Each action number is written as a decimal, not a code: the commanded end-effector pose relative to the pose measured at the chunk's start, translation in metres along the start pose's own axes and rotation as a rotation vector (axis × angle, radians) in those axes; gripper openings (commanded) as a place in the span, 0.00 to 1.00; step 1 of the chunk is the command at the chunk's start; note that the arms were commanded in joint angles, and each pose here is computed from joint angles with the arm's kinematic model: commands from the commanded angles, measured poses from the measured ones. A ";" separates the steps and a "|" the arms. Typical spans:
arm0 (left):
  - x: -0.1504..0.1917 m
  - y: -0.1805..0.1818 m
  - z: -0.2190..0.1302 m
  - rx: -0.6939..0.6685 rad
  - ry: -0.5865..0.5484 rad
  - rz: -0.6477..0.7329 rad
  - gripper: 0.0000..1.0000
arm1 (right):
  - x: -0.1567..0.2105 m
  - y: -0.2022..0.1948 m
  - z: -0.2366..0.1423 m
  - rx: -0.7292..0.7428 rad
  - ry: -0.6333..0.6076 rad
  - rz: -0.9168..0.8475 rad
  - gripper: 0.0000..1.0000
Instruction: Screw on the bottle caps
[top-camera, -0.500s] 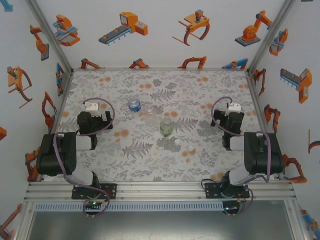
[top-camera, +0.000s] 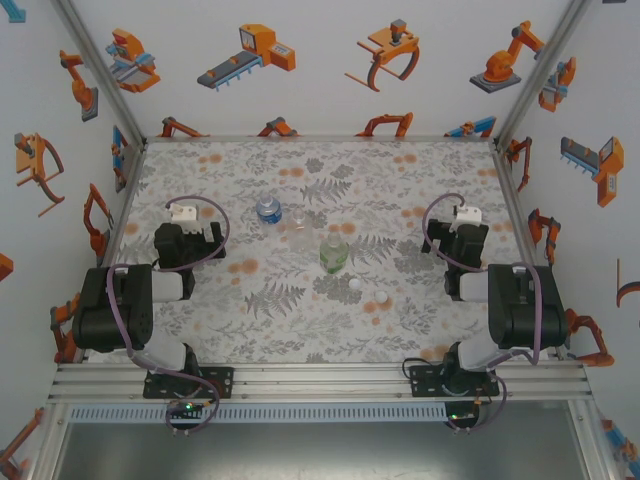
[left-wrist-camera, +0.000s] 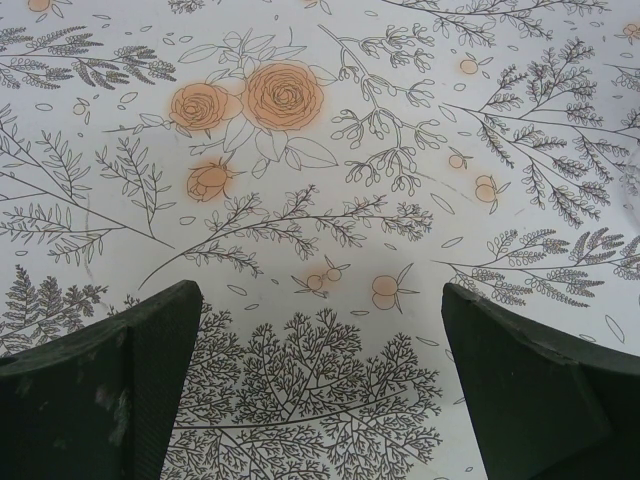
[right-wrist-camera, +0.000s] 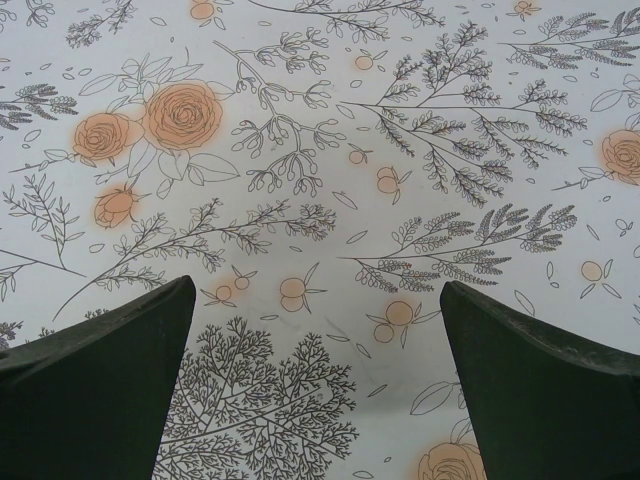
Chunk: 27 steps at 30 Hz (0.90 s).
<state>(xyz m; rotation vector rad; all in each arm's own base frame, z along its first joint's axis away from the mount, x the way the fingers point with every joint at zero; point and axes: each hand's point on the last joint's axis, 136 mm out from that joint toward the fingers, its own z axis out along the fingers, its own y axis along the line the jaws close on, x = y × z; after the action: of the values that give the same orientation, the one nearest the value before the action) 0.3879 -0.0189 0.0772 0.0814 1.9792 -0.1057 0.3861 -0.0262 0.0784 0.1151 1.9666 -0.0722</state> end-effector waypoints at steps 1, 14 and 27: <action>-0.014 0.001 0.001 0.008 -0.040 -0.014 0.97 | -0.012 -0.002 0.004 0.006 -0.029 0.006 0.99; -0.014 0.001 0.001 0.009 -0.040 -0.017 0.97 | -0.012 -0.002 0.004 0.006 -0.029 0.006 0.99; -0.025 0.004 -0.004 -0.019 -0.027 -0.018 0.97 | -0.027 0.002 -0.006 -0.012 -0.044 -0.004 0.98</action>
<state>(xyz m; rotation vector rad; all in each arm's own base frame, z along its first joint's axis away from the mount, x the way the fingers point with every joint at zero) 0.3883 -0.0158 0.0791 0.0695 1.9895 -0.1005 0.3835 -0.0255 0.0787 0.1119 1.9798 -0.0694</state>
